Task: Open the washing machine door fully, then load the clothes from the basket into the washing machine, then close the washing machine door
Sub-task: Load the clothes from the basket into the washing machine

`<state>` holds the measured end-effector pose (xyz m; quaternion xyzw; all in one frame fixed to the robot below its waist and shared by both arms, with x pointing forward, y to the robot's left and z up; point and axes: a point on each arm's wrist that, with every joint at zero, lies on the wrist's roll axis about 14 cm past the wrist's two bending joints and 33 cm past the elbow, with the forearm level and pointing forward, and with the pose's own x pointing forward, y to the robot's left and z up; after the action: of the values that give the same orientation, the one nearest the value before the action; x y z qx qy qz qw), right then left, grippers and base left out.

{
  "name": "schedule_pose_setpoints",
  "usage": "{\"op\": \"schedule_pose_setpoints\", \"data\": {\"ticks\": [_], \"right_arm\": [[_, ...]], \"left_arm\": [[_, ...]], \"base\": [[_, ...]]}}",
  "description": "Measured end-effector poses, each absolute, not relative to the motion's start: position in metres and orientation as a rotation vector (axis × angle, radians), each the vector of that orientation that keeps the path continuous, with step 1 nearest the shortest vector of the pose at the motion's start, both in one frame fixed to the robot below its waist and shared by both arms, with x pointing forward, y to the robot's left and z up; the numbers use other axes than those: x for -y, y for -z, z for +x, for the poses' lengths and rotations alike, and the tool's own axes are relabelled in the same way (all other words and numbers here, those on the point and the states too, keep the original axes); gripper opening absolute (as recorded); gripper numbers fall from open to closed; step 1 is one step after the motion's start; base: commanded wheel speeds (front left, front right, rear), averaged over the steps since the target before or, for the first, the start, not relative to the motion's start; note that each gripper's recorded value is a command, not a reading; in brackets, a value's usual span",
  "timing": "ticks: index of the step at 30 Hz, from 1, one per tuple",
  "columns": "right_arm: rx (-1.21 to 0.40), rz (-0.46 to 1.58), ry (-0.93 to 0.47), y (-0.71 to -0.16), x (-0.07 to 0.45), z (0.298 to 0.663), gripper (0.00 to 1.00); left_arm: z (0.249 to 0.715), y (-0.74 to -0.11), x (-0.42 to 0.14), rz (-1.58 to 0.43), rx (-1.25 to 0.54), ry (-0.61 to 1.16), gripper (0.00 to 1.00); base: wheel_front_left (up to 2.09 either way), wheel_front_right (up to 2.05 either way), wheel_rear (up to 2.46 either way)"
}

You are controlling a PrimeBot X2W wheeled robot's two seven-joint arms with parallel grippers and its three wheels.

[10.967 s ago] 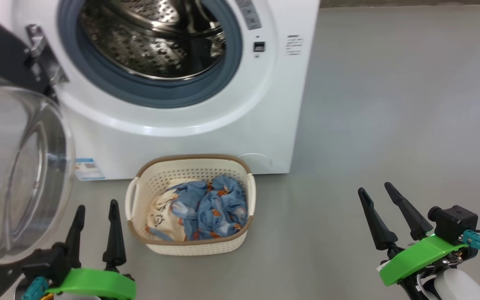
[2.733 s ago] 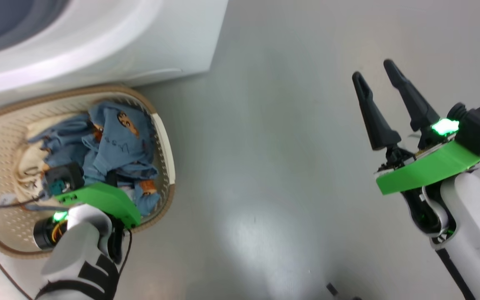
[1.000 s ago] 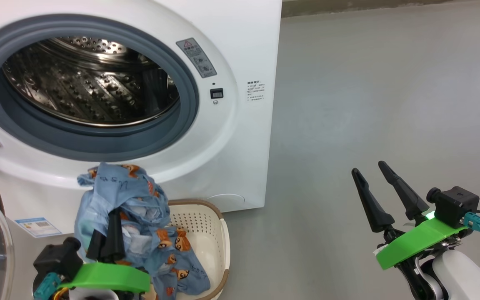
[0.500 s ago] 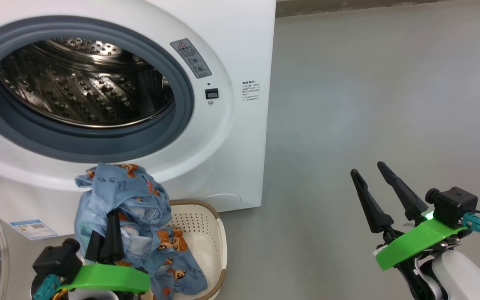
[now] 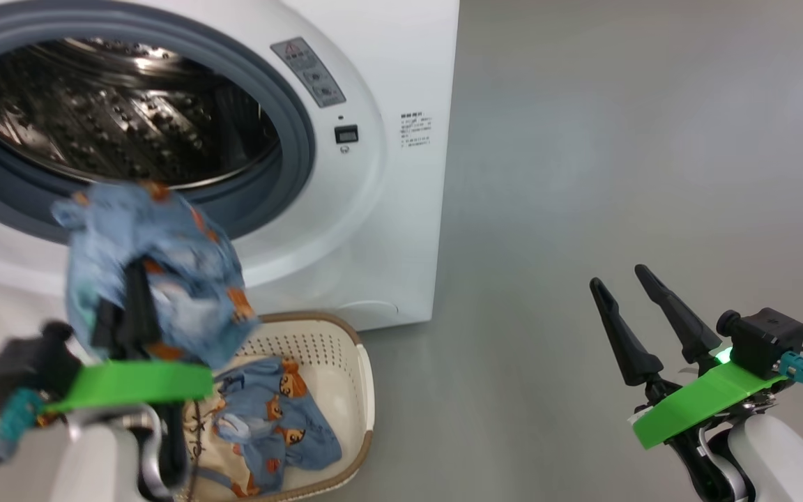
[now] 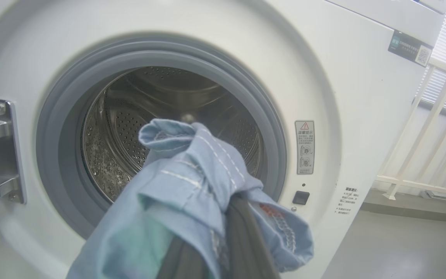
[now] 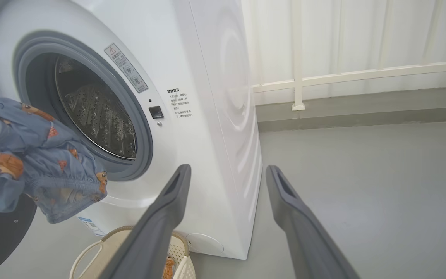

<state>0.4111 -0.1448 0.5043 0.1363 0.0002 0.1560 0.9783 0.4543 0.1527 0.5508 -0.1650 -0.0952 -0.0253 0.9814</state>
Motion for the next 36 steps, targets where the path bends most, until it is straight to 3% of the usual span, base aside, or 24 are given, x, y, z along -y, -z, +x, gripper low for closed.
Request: {"op": "schedule_pose_setpoints", "data": {"ticks": [8,20,36], "right_arm": [[-0.034,0.257,-0.307,-0.490,0.154,0.427,1.00],[-0.070,0.248,-0.288,-0.465,0.168,0.466,1.00],[-0.209,0.246,-0.158,-0.394,0.205,0.479,1.00]], "left_arm": [[0.508,-0.573,-0.160,-0.306,0.260,0.036,0.00],[0.612,-0.525,-0.163,-0.314,0.143,-0.009,0.00],[0.716,-0.451,-0.173,-0.260,0.059,-0.031,0.00]], "base": [[0.00,0.00,0.00],[0.00,0.00,0.00],[0.00,0.00,0.00]]}}
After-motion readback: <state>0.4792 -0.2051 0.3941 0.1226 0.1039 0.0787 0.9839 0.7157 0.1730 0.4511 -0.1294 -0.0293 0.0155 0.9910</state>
